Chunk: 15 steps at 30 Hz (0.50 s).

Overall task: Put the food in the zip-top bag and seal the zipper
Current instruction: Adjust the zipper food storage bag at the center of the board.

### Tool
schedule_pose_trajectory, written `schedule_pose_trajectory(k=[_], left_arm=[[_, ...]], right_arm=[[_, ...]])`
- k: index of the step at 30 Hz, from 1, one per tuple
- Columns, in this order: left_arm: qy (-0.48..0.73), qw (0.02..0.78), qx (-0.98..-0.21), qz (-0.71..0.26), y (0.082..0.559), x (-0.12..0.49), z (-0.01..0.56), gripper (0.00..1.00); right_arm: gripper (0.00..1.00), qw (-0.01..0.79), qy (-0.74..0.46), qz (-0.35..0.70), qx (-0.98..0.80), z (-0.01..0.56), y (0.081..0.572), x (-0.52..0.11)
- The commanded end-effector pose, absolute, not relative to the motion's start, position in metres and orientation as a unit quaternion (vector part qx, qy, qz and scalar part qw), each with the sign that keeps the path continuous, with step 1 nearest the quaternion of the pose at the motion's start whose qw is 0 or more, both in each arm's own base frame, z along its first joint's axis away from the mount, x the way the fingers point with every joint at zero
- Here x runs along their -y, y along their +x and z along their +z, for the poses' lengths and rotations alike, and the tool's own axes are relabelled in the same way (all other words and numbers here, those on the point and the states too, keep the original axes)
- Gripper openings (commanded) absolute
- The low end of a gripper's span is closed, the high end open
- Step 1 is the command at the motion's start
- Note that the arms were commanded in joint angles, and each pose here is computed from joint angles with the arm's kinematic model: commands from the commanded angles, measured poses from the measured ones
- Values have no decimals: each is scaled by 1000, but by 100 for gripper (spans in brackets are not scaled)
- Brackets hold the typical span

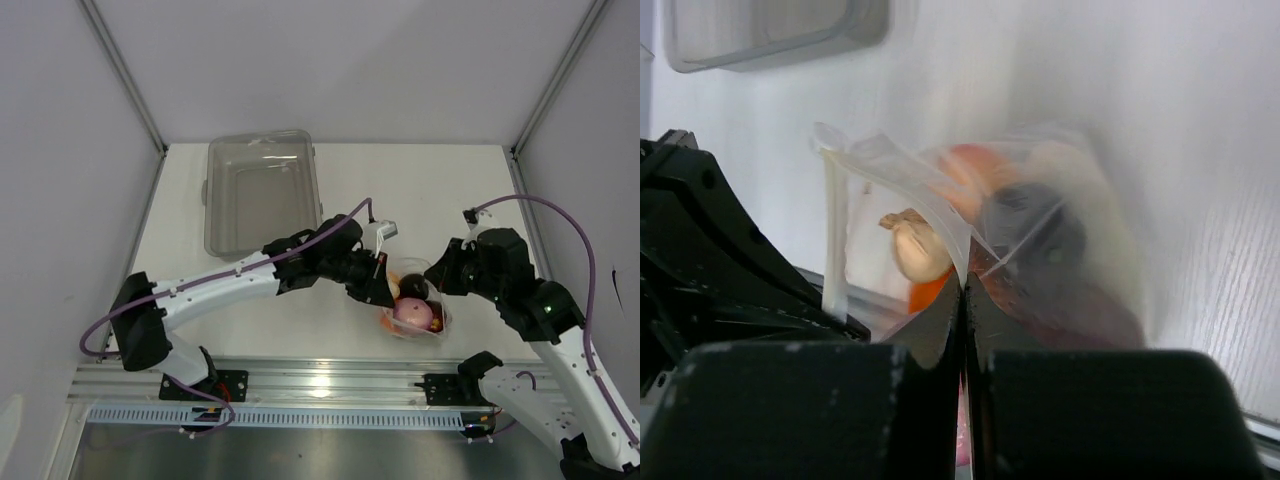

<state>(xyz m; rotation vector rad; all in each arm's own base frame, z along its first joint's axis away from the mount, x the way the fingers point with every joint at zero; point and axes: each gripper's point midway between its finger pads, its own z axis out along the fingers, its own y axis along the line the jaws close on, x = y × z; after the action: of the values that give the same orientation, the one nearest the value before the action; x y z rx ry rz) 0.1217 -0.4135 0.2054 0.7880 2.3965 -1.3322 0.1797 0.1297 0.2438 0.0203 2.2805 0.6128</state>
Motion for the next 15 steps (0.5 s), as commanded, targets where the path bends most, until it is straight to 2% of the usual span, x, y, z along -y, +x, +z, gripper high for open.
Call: schedule_pose_trajectory(k=[1,3,9,12,15], left_arm=[[292,187,-781,-520,113,414,277,1],[284,179,-787,-518,112,413,272,1],[233,128,-852,-451,135,406,189,1],[237,134,-837,-474,137,408,208,1],[240,169,-823,-485,137,404,241,1]], right_arm=[[0,438,-20,283,-853,295,170,-132],[0,432,-24,297,-851,294,166,-136],[0,359,-3,271,-893,214,174,-142],[0,349,-1,281,-894,216,175,-148],[0,378,-3,298,-877,252,175,-149]])
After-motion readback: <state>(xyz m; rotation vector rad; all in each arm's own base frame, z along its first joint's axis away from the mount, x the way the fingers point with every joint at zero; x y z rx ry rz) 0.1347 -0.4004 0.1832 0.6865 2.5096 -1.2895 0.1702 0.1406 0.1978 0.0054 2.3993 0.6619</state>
